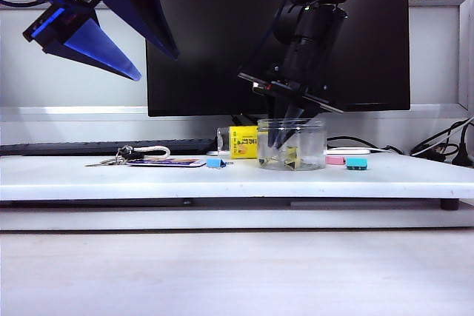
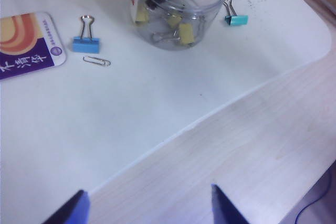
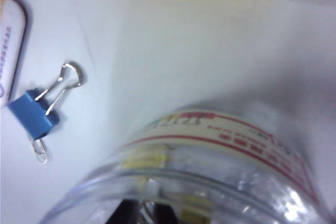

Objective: Take the clips out of the round transparent plastic box and place them on the table.

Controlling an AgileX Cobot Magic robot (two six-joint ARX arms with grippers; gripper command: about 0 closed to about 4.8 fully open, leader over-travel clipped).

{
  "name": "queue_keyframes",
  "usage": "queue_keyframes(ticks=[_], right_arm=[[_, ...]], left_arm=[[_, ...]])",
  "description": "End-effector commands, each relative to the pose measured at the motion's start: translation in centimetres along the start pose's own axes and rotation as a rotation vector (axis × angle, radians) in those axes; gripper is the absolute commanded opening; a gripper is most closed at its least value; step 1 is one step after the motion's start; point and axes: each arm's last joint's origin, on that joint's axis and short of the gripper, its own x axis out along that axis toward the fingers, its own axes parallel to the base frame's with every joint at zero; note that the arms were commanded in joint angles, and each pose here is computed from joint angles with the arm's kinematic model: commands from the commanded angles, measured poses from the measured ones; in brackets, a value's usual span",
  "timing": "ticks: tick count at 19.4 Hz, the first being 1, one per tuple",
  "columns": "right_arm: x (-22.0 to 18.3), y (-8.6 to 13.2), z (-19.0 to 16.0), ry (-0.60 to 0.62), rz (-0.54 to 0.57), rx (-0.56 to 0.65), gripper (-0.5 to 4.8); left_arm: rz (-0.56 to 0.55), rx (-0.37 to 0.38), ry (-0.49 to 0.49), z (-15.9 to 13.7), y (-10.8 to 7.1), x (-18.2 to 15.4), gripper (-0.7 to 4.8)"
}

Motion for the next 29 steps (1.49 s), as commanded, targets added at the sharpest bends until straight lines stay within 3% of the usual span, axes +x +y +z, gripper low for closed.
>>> queue_keyframes(ticks=[1, 7, 9, 15, 18, 29], right_arm=[[-0.3, 0.1, 0.2, -0.028, -0.019, -0.010, 0.25], [-0.4, 0.1, 0.1, -0.021, -0.033, -0.042, 0.23], [-0.6, 0.2, 0.0, -0.002, -0.030, -0.057, 0.78], [-2.2, 0.5, -0.1, 0.015, -0.050, -0.080, 0.92], [-2.2, 0.2, -0.4, 0.044, -0.134, -0.075, 1.28], [-2.1, 0.5, -0.7, 0.073, -0.039, -0.066, 1.50]], left_arm=[[-0.007, 0.011, -0.008, 0.2, -0.1, -0.1, 3.10], [-0.007, 0.011, -0.007, 0.2, -0.1, -0.1, 3.10], [-0.007, 0.018, -0.008, 0.2, -0.1, -0.1, 3.10], [-0.007, 0.018, -0.008, 0.2, -0.1, -0.1, 3.10], [-0.007, 0.022, -0.009, 0.2, -0.1, -0.1, 3.10], [-0.007, 0.026, -0.008, 0.2, -0.1, -0.1, 3.10]])
